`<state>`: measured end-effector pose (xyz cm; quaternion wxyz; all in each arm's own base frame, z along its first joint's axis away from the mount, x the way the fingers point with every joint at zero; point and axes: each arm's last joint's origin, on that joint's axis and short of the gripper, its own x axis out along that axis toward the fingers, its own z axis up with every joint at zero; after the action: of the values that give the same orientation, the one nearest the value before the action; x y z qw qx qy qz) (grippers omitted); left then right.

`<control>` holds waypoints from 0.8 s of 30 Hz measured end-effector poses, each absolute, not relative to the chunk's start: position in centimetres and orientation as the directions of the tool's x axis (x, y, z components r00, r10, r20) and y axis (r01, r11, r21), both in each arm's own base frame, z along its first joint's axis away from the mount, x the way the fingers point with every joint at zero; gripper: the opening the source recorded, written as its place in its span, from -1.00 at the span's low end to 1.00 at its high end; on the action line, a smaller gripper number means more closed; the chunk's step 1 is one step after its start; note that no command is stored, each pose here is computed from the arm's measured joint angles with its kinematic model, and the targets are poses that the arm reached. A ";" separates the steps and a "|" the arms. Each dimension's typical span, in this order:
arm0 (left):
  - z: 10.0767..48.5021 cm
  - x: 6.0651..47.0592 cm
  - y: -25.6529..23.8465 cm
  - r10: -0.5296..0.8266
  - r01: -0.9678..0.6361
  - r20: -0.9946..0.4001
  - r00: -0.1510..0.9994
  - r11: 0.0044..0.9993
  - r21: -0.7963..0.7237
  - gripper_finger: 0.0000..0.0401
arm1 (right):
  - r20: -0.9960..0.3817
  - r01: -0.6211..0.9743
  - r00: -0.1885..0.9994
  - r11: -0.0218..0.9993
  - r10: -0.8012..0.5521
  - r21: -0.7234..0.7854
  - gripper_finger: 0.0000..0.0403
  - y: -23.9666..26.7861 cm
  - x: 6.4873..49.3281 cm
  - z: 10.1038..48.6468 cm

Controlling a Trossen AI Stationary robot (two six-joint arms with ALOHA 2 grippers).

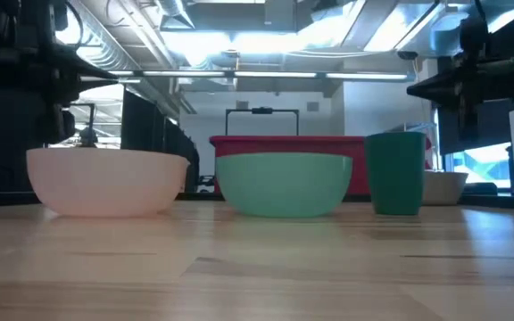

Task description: Nest bowls inside each other

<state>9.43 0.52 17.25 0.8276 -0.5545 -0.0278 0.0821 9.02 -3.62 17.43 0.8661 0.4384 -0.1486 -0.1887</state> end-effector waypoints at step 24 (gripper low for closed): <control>17.7 9.4 1.0 0.242 -0.118 0.001 0.970 0.477 -0.871 -1.00 | 0.192 -0.163 0.981 0.611 0.018 0.775 -1.00 -2.2 9.2 18.5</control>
<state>9.38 0.99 17.73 0.8571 -0.5006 -0.0619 0.1049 9.20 -2.20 18.48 0.8938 0.4380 -0.0823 0.0507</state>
